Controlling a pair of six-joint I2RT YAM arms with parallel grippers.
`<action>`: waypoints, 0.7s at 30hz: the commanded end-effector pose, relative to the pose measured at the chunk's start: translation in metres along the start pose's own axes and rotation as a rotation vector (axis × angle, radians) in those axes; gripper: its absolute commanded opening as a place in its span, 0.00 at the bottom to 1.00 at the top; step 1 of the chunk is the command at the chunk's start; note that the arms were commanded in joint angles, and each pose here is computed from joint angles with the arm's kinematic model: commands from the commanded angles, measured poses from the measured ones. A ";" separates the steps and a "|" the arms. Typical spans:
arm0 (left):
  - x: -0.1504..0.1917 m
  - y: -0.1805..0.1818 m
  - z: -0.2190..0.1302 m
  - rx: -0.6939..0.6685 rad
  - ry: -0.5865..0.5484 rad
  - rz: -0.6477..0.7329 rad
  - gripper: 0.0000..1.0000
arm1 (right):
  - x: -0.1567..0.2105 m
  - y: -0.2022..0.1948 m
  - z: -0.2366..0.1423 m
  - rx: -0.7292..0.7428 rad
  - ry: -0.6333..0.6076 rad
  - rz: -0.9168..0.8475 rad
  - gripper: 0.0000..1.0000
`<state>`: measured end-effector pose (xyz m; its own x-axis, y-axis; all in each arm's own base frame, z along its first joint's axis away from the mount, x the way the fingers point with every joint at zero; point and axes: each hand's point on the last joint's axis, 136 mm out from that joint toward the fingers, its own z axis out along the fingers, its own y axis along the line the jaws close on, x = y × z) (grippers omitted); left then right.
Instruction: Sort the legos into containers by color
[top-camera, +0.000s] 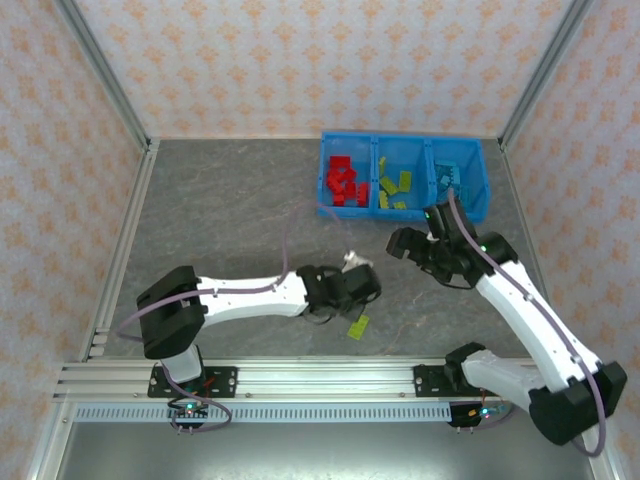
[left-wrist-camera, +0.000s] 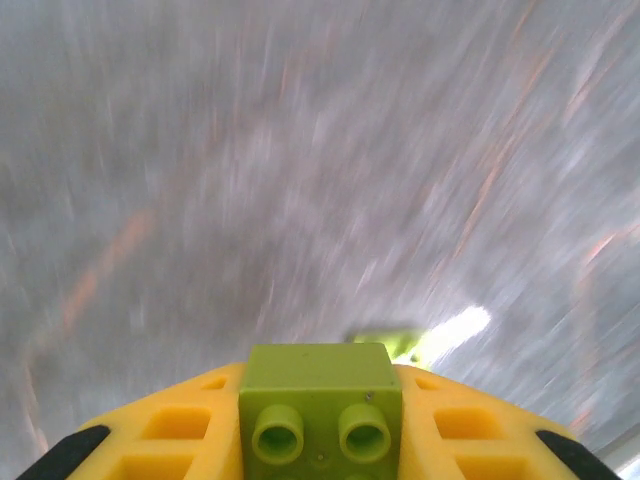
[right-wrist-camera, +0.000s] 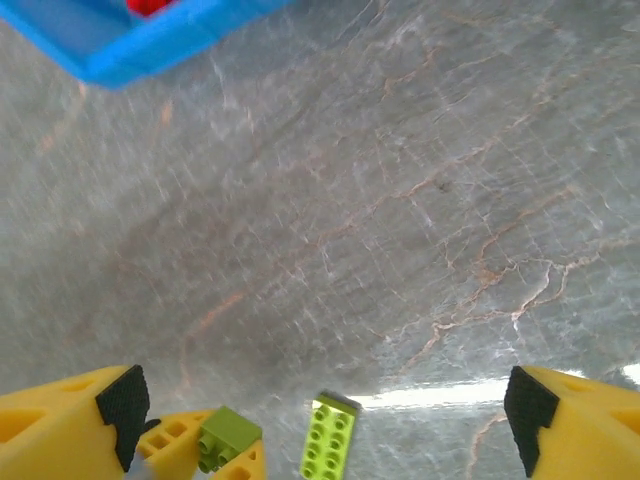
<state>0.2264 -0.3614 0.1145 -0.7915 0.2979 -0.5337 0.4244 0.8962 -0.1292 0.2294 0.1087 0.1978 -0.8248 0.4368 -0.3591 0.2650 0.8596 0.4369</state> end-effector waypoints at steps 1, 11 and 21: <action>-0.100 0.020 -0.022 -0.074 -0.257 -0.019 0.24 | -0.022 -0.013 -0.029 -0.027 -0.220 0.162 0.95; -0.246 0.021 0.060 -0.143 -0.424 0.016 0.24 | -0.032 -0.017 -0.039 -0.058 -0.313 0.212 0.95; -0.302 0.037 0.098 -0.258 -0.545 -0.001 0.31 | -0.021 -0.029 -0.042 -0.039 -0.300 0.198 0.95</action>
<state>0.5085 -0.4709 0.1521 -0.4893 0.1638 -0.8566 0.3172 0.9484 0.0002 0.2236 0.0716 0.2306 -0.5844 0.6566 -0.4767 0.3583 0.7359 0.5745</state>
